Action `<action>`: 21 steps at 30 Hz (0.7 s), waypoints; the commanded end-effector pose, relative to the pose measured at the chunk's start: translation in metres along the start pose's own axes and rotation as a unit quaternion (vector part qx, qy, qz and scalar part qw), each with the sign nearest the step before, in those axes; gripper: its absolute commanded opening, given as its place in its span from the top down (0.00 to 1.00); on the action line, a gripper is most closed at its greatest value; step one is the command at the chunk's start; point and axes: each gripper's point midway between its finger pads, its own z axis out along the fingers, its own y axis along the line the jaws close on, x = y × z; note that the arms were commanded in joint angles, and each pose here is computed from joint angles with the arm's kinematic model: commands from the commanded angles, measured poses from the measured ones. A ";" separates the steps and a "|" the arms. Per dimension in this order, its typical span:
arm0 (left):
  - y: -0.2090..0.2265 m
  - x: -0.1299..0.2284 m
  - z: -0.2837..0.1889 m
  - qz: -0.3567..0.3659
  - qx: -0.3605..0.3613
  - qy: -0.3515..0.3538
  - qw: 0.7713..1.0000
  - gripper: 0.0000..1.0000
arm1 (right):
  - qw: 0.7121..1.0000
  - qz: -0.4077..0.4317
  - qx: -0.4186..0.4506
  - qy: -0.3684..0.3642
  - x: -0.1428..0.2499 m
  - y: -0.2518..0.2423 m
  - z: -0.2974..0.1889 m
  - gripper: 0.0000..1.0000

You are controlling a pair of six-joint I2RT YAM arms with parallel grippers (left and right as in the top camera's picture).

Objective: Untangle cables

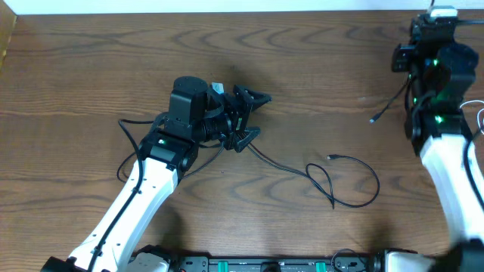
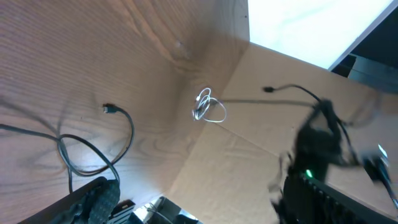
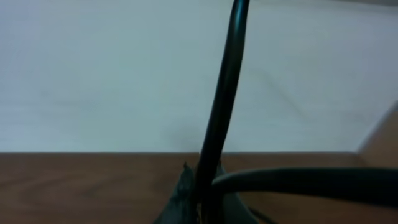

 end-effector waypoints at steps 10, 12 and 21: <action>-0.007 0.001 -0.003 0.013 0.007 -0.001 1.000 0.10 | 0.995 -0.050 0.085 0.029 0.038 -0.068 0.099 0.99; -0.007 0.001 -0.003 0.013 0.007 -0.001 1.000 0.10 | 0.992 -0.068 0.101 0.019 0.028 -0.082 0.112 0.99; -0.007 0.001 -0.003 0.013 0.007 0.000 1.000 0.09 | 0.985 -0.094 0.121 0.082 0.078 -0.117 0.147 0.99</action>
